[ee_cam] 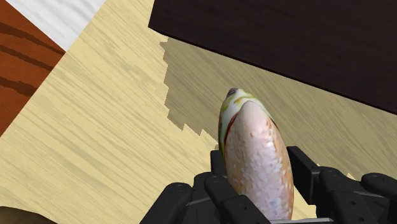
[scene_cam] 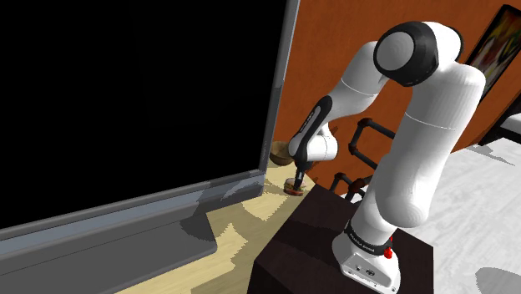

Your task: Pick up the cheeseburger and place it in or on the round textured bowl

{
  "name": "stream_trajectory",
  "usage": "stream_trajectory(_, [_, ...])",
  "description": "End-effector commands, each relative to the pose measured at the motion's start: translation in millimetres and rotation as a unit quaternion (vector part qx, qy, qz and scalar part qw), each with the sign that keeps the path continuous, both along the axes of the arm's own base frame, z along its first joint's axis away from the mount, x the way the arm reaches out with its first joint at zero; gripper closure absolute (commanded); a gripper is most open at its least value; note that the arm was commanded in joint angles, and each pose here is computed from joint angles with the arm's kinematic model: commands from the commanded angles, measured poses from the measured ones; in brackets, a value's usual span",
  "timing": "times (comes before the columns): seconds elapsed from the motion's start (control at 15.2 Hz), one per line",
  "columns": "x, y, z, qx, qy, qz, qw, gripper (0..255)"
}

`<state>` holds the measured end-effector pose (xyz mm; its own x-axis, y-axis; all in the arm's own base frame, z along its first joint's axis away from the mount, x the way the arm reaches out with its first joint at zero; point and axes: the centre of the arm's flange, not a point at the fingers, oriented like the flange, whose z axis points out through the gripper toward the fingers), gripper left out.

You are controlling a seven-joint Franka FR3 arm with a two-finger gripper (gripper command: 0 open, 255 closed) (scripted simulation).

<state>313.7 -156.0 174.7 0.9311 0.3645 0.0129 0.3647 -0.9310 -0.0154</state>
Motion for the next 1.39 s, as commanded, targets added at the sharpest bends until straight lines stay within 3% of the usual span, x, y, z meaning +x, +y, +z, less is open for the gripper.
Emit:
stream_trajectory(0.0, [0,0,0,0.000,0.000,0.000,1.0000,255])
stream_trajectory(0.2, [0,0,0,0.000,0.000,0.000,1.0000,255])
stream_trajectory(1.32, [0,0,90,0.000,0.000,0.000,1.0000,255])
